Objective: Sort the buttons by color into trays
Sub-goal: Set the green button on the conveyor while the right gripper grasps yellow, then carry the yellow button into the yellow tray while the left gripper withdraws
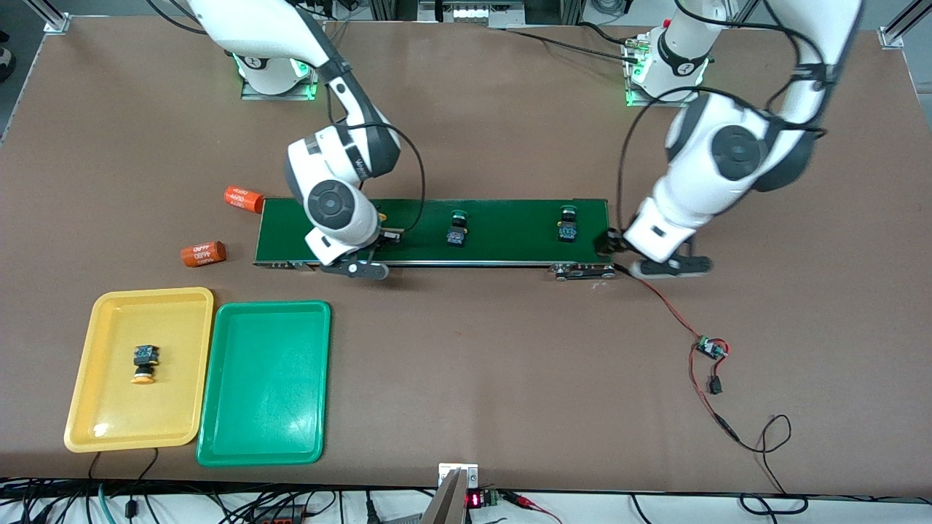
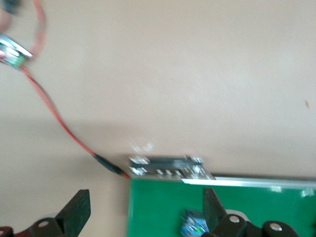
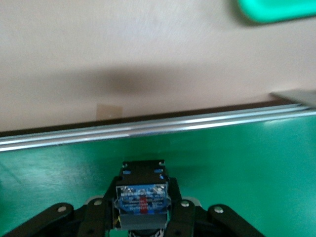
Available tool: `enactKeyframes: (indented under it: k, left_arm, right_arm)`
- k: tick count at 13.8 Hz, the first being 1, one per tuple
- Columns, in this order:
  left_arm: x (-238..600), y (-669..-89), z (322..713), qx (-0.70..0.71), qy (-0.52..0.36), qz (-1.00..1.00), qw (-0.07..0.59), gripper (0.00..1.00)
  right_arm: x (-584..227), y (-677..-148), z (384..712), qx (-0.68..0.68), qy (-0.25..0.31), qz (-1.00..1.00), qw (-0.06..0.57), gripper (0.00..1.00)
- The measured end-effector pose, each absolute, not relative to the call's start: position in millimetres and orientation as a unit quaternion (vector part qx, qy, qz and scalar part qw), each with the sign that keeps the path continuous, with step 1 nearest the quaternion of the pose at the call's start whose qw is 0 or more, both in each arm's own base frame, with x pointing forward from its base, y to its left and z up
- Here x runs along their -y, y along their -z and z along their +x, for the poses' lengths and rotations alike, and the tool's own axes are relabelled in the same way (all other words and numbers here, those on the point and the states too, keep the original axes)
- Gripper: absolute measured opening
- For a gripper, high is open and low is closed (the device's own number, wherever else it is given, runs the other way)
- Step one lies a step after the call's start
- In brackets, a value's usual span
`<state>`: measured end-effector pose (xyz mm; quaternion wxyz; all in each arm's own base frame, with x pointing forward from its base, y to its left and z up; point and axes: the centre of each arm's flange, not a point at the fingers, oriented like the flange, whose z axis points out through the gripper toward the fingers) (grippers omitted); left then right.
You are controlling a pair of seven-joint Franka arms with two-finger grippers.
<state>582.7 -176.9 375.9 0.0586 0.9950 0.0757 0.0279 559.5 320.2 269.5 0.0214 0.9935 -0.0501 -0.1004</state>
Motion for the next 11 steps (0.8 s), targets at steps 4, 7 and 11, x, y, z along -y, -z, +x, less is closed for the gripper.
enactKeyframes:
  k: [4, 7, 11]
  left_arm:
    - [90, -391, 613, -0.108, -0.055, 0.992, 0.043, 1.0]
    - [30, -411, 628, -0.097, -0.069, 0.993, 0.027, 1.0]
    - [4, -476, 640, -0.089, -0.055, 0.994, 0.019, 1.0]
  right_arm:
    - [-239, -342, 626, 0.034, 0.068, 0.997, -0.012, 0.41]
    - [-176, -359, 657, 0.03, 0.048, 0.998, -0.02, 0.41]
    - [-80, -347, 699, 0.006, 0.031, 0.999, -0.02, 0.41]
